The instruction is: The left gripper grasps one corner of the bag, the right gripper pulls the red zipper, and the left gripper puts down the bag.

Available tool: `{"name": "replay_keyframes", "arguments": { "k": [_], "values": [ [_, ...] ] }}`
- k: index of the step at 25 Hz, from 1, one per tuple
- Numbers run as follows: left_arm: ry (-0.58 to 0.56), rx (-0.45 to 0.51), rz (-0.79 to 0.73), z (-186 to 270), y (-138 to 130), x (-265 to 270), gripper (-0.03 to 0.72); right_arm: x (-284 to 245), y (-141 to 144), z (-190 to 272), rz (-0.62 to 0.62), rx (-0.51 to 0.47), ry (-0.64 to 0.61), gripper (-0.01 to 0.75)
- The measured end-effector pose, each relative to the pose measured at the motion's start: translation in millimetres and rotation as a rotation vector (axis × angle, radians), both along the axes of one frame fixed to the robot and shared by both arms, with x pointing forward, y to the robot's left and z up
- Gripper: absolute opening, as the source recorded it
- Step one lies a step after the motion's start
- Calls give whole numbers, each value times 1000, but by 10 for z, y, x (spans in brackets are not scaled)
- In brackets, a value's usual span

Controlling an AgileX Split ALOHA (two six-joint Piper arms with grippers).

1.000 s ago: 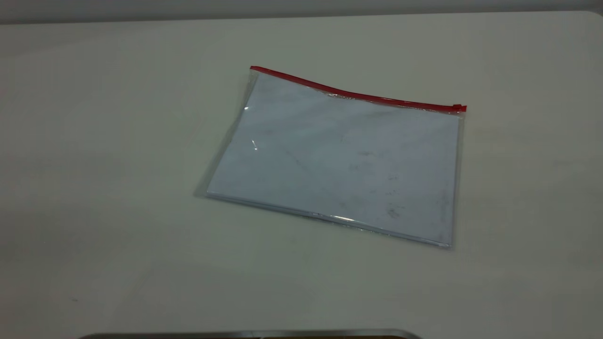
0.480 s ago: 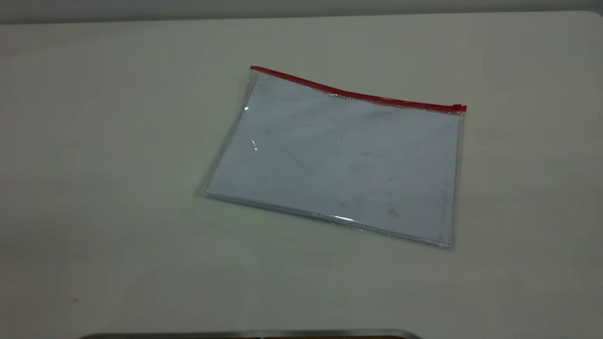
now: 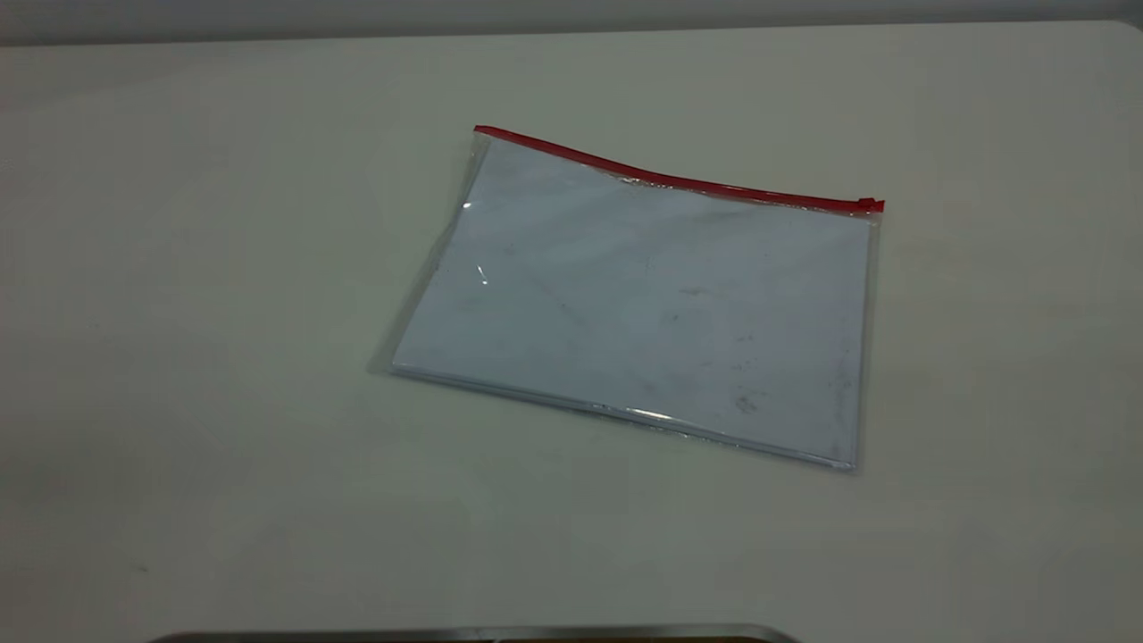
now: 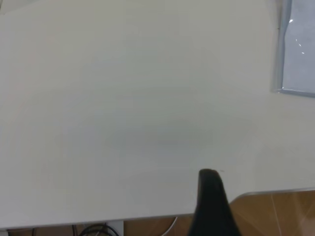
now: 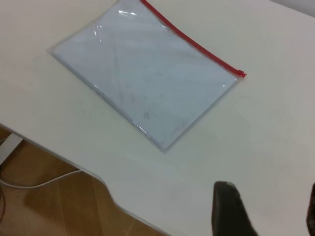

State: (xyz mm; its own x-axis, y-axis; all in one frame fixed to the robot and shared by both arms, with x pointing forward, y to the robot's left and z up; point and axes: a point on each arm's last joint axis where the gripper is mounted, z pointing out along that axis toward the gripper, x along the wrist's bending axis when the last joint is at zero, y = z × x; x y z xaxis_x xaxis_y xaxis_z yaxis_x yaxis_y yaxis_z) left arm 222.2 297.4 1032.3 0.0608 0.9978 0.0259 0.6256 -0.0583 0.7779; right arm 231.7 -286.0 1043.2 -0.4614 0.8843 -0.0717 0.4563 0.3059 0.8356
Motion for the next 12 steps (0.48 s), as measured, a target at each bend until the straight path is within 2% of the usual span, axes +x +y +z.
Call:
{"name": "replay_keyframes", "arguments": {
  "k": [4, 10, 12],
  "values": [
    [0, 0, 0, 0, 0, 0, 590, -3, 2, 0, -32, 3, -5, 416],
    [0, -1, 0, 0, -1, 0, 590, -25, 16, -3, -245, 9, -40, 416],
    [0, -1, 0, 0, -1, 0, 590, -19, 20, -3, -282, 8, -40, 416]
  ]
}}
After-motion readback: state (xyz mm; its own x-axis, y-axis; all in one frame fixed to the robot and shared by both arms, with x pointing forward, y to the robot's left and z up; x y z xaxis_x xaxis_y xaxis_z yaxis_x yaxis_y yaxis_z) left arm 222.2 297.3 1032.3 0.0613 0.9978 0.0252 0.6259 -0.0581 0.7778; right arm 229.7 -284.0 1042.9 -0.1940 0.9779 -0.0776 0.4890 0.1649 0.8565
